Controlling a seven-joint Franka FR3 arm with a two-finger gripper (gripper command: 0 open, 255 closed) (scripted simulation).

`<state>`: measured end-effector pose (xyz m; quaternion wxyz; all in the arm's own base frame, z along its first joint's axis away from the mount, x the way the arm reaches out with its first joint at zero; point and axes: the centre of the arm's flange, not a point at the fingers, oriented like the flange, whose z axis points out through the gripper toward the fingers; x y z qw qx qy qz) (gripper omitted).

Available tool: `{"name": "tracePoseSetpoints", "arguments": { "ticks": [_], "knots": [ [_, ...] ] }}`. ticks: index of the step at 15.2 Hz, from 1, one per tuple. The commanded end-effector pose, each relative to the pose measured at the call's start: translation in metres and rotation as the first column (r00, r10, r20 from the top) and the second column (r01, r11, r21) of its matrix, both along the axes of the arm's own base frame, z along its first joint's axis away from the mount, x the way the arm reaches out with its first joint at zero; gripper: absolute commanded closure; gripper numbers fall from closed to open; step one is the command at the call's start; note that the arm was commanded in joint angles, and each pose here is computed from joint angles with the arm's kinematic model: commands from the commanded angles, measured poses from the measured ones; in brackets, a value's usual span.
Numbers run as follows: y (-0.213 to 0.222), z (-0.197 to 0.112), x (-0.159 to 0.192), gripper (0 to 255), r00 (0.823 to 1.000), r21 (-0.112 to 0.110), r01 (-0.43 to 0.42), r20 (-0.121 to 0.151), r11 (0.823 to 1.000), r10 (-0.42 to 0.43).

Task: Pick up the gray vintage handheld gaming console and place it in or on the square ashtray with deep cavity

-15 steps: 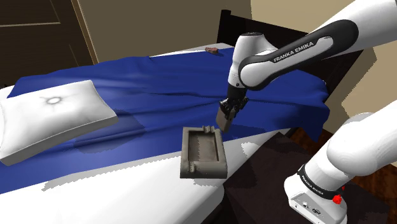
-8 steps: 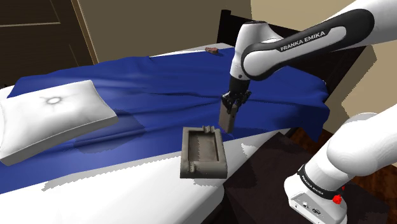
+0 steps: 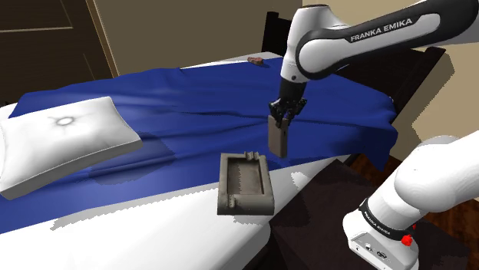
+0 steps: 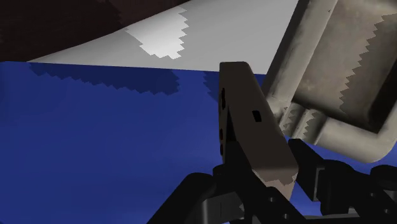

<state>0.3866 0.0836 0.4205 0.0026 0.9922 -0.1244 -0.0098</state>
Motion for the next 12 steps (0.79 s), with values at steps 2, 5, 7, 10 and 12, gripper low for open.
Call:
{"name": "tracePoseSetpoints", "arguments": {
  "ticks": [2,5,7,10,12],
  "knots": [
    [0.000,0.015,0.001,255,1.000,0.000,0.000,0.000,1.000,0.000],
    [0.000,0.031,0.001,255,1.000,0.000,0.000,0.000,1.000,0.000],
    [0.000,0.040,0.001,255,1.000,0.000,0.000,0.000,1.000,0.000],
    [0.037,0.049,-0.008,255,1.000,0.000,0.000,0.000,1.000,0.000],
    [0.062,0.055,-0.014,255,1.000,0.000,0.000,0.000,1.000,0.000]
  ]
}}
